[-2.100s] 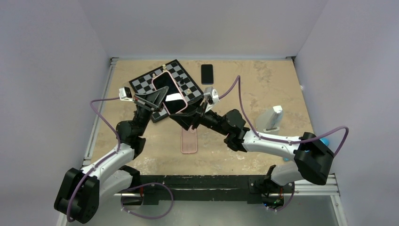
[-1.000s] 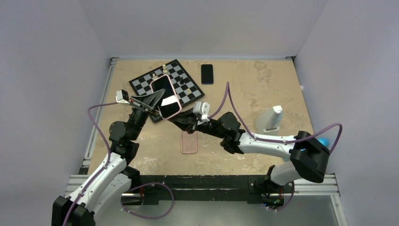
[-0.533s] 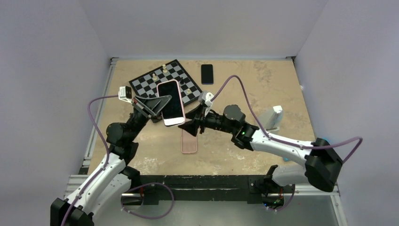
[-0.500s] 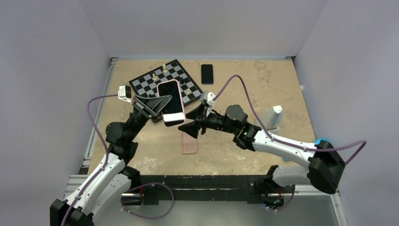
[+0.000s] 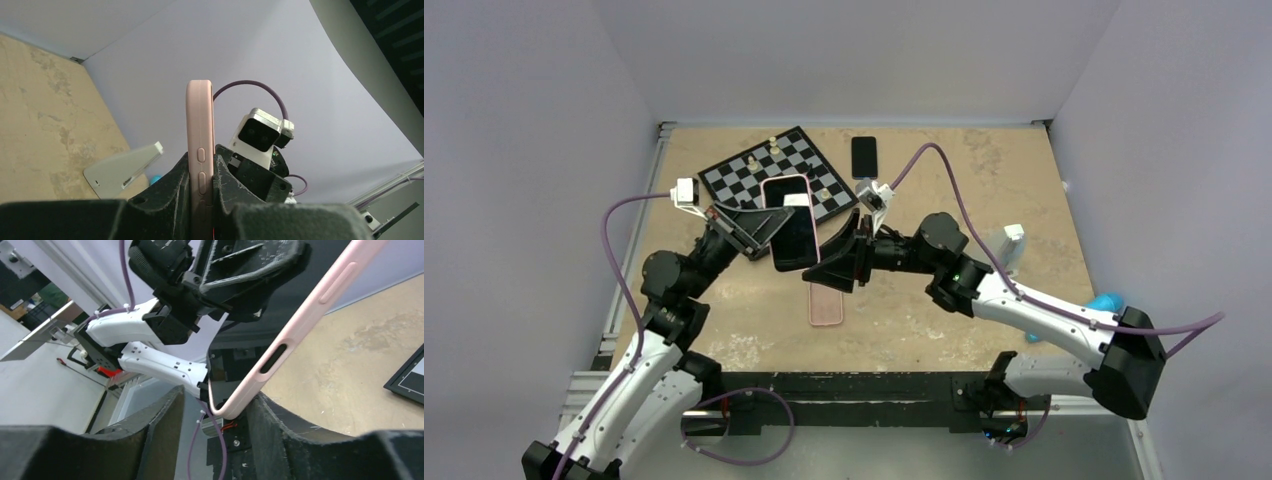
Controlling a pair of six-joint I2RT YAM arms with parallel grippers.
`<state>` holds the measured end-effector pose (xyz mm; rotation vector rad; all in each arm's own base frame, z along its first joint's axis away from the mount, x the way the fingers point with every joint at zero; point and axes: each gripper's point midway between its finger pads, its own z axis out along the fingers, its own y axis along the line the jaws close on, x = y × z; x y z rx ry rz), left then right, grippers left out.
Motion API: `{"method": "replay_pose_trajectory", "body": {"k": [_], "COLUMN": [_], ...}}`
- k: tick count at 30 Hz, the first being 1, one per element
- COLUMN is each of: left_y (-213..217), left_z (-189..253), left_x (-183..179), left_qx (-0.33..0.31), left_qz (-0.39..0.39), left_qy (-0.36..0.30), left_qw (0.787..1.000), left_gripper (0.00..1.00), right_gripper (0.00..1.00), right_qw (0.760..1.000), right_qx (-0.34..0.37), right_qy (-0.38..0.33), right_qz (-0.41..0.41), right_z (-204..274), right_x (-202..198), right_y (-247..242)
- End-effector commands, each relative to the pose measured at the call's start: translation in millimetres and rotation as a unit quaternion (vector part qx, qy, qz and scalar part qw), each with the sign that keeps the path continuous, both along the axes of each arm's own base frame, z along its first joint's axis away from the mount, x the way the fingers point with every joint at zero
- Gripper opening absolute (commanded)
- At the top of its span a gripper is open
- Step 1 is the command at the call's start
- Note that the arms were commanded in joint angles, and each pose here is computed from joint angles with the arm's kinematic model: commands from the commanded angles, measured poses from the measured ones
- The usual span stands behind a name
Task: Take the phone out of the phone case
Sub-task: Remove the phone case from the phone.
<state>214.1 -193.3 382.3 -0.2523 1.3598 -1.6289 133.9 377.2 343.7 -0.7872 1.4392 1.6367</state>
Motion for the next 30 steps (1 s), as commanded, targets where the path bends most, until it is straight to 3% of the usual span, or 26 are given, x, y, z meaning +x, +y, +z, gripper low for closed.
{"method": "replay_pose_trajectory", "body": {"k": [1, 3, 6, 9, 17, 30], "left_y": [7.1, 8.1, 8.9, 6.4, -2.5, -4.4], "left_z": [36.3, 38.2, 41.2, 42.9, 60.2, 74.6], "left_x": [-11.6, -13.6, -17.8, -21.6, -44.0, -65.8], "left_qx": [-0.021, -0.026, -0.039, -0.058, -0.148, -0.147], "left_qz": [0.006, 0.004, -0.004, -0.029, -0.154, -0.202], "left_qy": [-0.058, -0.057, -0.051, -0.029, 0.025, 0.000], "left_qw": [0.998, 0.998, 0.998, 0.997, 0.977, 0.968], "left_gripper": [0.00, 0.00, 0.00, 0.00, 0.00, 0.00], "right_gripper": [0.42, 0.26, 0.17, 0.00, 0.00, 0.00], "right_qw": [0.999, 0.999, 0.999, 0.997, 0.967, 0.968], "right_qx": [0.033, 0.030, 0.027, 0.024, 0.040, 0.042], "right_qy": [-0.005, -0.012, -0.030, -0.072, -0.251, -0.248], "right_qz": [0.024, 0.027, 0.024, 0.019, -0.029, -0.004], "right_z": [30.1, 27.5, 19.5, 14.4, 1.4, -2.0], "right_x": [-5.5, -4.0, -0.1, 5.4, 35.6, 73.3], "right_y": [5.5, 8.8, 12.1, 16.2, 18.4, 28.0]}}
